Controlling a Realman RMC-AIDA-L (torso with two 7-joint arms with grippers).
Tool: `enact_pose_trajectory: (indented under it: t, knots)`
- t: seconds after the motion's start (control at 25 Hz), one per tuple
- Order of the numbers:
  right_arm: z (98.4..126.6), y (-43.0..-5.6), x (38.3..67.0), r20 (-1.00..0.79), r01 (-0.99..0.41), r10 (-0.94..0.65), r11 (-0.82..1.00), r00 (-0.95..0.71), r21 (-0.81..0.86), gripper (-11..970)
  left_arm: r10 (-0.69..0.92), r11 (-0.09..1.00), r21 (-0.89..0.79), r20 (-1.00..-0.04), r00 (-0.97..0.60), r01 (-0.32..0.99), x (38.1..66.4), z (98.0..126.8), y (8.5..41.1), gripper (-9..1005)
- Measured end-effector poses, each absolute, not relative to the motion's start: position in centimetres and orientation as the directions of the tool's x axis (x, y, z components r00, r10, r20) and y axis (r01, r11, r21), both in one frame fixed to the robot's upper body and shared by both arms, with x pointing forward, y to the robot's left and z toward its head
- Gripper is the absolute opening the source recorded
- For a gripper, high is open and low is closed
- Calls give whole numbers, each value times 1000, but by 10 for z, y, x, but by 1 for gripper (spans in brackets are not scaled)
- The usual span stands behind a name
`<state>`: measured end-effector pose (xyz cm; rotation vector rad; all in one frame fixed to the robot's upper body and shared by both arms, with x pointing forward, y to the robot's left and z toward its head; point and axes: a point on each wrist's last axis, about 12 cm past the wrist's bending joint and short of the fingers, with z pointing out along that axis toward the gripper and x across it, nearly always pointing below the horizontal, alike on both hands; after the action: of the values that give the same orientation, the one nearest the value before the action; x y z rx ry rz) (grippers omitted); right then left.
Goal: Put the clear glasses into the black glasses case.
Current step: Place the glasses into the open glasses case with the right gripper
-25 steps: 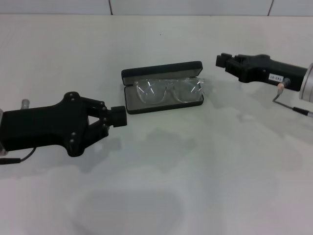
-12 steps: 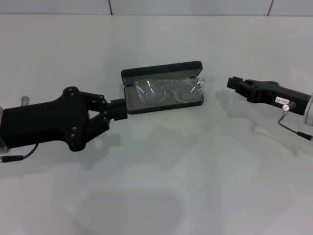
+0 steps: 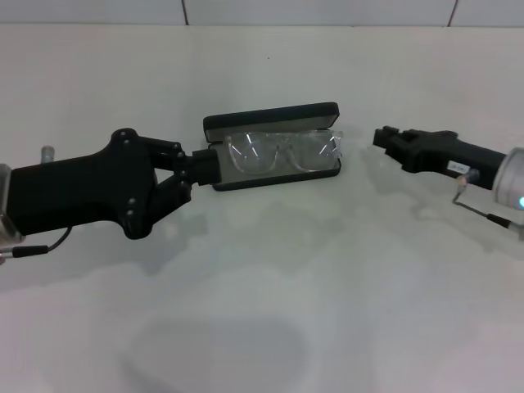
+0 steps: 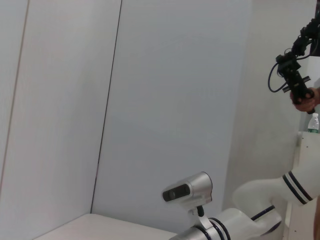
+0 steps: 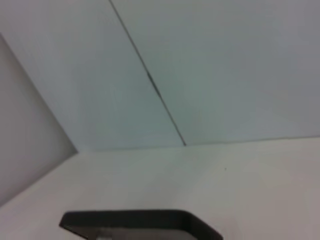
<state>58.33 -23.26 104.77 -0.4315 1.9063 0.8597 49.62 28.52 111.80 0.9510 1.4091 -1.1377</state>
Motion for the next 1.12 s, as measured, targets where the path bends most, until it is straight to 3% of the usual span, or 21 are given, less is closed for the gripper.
enact_pose_trajectory:
  t: [0.32, 0.92, 1.12]
  knots:
    - [1049, -209, 601, -863, -596, -5, 725, -505, 344, 125, -27, 250, -146, -989, -143, 957, 498, 1117, 284, 59]
    - [1055, -178, 610, -861, -676, -144, 686, -488, 269, 129, -31, 241, -140, -990, -137, 960, 500, 1118, 281, 59]
    - [1059, -175, 609, -872, -675, -107, 680, -478, 287, 132, -51, 250, -140, -990, -131, 958, 498, 1119, 283, 59]
